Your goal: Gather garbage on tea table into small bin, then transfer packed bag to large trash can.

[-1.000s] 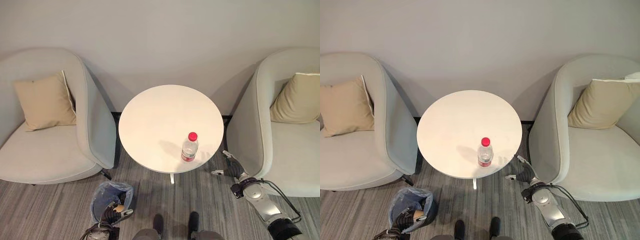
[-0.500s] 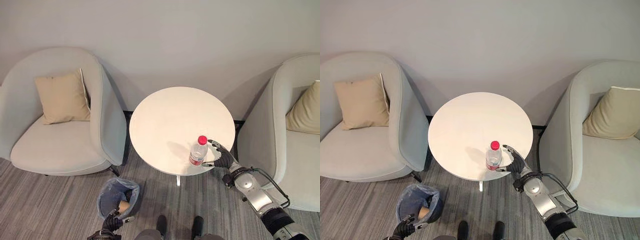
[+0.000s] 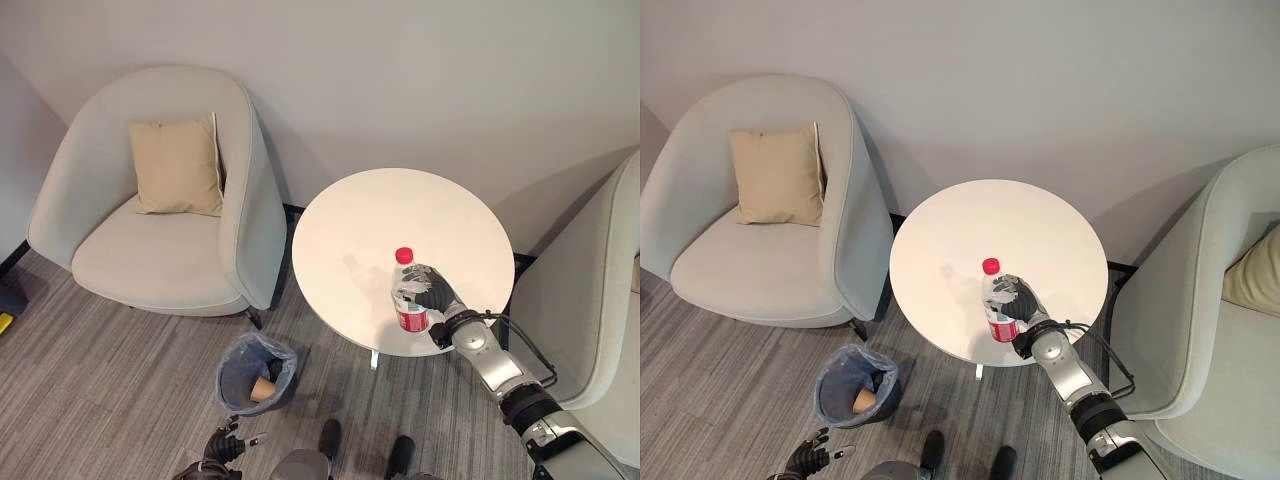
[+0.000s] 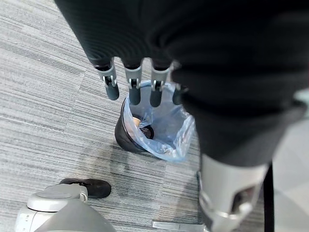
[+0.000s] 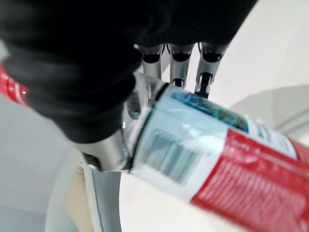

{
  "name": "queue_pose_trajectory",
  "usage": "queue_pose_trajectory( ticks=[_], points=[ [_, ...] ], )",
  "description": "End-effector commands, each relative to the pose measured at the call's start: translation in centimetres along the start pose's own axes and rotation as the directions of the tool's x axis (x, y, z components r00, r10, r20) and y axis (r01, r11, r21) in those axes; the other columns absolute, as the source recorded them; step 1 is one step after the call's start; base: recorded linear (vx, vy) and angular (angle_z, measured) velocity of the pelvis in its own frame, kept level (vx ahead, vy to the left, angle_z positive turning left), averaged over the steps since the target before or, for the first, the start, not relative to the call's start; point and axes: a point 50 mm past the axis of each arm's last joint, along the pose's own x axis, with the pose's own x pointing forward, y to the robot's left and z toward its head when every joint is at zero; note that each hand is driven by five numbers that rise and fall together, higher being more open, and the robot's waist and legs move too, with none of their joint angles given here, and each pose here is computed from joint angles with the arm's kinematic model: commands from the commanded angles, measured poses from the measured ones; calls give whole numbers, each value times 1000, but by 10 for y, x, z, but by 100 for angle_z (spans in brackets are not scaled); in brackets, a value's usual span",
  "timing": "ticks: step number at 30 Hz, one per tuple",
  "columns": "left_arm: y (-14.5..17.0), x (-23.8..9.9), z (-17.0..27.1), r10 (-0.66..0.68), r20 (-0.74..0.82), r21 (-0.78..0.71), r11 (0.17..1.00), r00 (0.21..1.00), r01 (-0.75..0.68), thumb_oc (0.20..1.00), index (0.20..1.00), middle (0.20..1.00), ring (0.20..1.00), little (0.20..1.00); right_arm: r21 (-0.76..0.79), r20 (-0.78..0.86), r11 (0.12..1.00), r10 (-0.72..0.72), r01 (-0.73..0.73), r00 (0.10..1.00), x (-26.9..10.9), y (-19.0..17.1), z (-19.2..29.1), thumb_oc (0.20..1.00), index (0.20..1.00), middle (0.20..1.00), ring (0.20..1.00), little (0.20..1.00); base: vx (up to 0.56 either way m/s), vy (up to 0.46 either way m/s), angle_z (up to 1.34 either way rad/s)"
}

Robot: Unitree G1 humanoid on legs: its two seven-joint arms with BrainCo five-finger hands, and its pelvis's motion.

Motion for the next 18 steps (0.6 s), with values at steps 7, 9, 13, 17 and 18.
queue_pose_trajectory(
  ticks=[7,9,13,17,18],
  points=[
    [9,6,24,22,78,18,1000,997,-24,1000,1000,1000,1000,1000,185,300,983,-53,-4,953,-39,-18,44,200,200,200,200,200,-53,-60,-1],
    [5,6,26,14,85,-2,1000,996,-14,1000,1000,1000,1000,1000,222,300,975,-50,-19,952,-48,-16,40,200,200,200,200,200,-104,-56,0],
    [-6,6,33,-23,118,-14,1000,993,25,1000,1000,1000,1000,1000,226,274,974,-78,15,959,-55,-18,32,200,200,200,200,200,-155,-31,19],
    [-11,6,35,-47,132,5,999,990,47,1000,1000,1000,1000,1000,203,244,978,-107,57,964,-56,-22,26,200,200,200,200,200,-67,60,116],
    [-12,6,38,-48,145,8,999,988,47,1000,1000,1000,1000,1000,186,245,979,-132,87,961,-55,-27,26,200,200,200,200,200,20,120,74]
  ],
)
